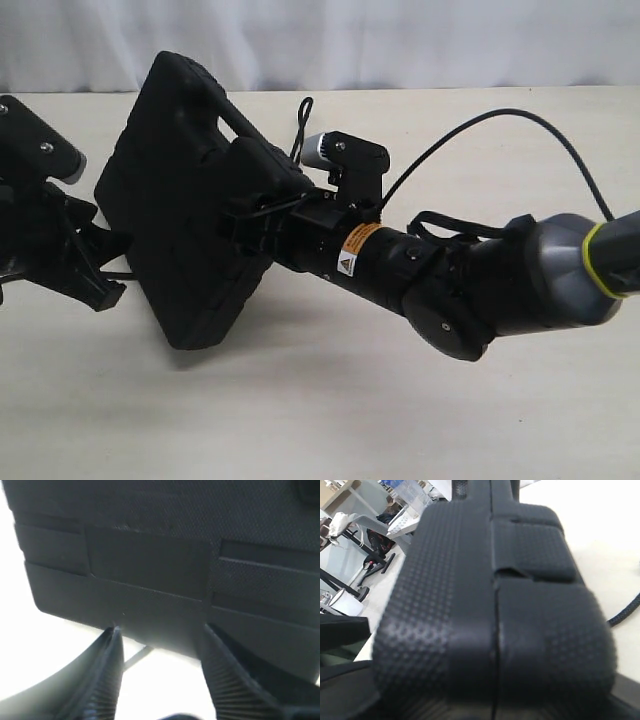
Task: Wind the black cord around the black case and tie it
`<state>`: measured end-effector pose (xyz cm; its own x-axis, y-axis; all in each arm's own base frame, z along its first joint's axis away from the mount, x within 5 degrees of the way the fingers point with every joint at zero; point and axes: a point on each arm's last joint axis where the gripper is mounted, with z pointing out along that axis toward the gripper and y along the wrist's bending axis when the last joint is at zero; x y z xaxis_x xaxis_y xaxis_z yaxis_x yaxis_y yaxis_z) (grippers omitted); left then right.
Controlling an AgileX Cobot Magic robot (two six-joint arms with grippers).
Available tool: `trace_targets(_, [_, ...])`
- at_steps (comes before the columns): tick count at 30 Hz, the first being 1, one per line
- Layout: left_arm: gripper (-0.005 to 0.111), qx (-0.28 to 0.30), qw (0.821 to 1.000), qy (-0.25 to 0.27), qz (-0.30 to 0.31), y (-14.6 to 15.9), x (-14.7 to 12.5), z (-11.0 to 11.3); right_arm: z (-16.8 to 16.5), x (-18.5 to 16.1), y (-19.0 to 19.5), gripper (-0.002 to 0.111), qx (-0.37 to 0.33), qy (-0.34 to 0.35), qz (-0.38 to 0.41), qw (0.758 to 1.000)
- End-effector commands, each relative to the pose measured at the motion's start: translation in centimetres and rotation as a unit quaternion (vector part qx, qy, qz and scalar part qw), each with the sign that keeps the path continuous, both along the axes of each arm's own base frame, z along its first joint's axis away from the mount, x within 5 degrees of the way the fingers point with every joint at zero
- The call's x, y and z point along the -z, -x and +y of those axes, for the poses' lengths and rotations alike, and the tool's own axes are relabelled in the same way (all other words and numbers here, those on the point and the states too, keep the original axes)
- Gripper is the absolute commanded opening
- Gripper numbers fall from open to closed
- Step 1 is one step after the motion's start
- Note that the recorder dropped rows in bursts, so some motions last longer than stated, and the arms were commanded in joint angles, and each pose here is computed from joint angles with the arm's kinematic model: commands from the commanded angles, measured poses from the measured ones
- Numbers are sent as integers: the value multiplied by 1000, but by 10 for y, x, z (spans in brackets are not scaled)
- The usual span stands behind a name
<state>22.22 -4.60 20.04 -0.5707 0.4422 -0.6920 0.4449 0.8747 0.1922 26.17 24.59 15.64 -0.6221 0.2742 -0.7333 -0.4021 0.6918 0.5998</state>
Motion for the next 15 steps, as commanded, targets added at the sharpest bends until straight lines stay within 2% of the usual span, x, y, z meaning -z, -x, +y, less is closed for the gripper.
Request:
trace_targets(1, [47,-4,1000,-3,-2,-2,2,0,6,-11,2,41,-36,-6,-48,998])
trace_targets(8, [47,-3,1000,-2,-1,-2,2,0,7,-12,2,54,-45,-6,-54,997])
trace_targets(15, [47,-5,1000,-2,-3,-2,2,0,14,-13,8,73,-105,7,-70,992])
